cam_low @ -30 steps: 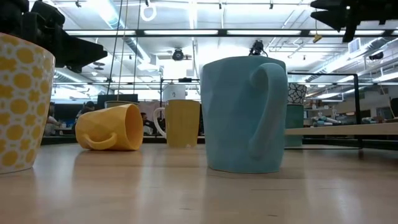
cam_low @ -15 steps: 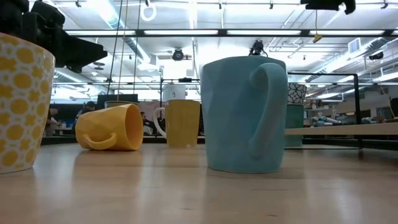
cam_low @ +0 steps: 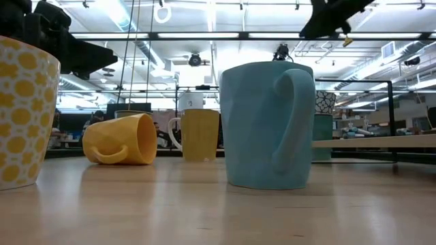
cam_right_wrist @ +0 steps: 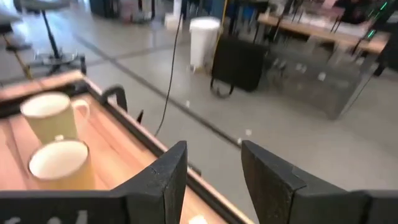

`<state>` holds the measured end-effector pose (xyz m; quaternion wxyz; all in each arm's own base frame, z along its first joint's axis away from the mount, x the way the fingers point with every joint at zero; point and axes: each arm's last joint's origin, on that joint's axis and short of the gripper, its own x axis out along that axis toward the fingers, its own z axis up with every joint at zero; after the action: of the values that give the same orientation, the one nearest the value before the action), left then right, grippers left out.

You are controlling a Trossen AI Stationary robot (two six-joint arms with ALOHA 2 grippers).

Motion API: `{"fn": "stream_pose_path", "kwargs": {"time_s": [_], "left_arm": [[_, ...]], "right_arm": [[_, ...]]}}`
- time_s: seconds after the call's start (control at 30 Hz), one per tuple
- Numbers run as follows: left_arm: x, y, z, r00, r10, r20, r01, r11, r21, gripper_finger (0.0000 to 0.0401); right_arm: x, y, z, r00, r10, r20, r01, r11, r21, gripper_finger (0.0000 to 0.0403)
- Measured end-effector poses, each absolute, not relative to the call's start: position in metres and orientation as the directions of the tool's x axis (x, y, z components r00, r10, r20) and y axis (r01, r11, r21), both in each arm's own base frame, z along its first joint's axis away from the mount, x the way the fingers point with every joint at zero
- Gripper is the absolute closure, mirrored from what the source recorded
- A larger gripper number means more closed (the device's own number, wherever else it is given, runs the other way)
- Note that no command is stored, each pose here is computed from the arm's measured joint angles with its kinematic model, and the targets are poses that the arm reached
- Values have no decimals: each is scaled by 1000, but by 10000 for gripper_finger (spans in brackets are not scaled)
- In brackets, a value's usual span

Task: Place coffee mugs
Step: Put the blue patterned mug on the shelf

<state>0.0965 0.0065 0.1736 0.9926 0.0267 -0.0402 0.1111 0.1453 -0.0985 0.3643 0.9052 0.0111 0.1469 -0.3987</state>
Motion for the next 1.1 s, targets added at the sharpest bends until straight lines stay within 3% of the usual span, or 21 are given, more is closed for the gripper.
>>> {"fn": "stream_pose_path", "kwargs": {"time_s": [0.3,0.47,1.1], "left_arm": [[97,7,174,972,218,86,-223,974,44,239],[97,7,174,972,218,85,-223,974,44,239],[97,7,174,972,218,85,-223,974,44,239]], "right_arm": [[143,-152,364,529,-613,-586,705,703,-98,245],[141,-174,358,493,-539,-684,669,737,-99,245],[148,-205,324,426,-381,-820,530,840,-114,245]]}}
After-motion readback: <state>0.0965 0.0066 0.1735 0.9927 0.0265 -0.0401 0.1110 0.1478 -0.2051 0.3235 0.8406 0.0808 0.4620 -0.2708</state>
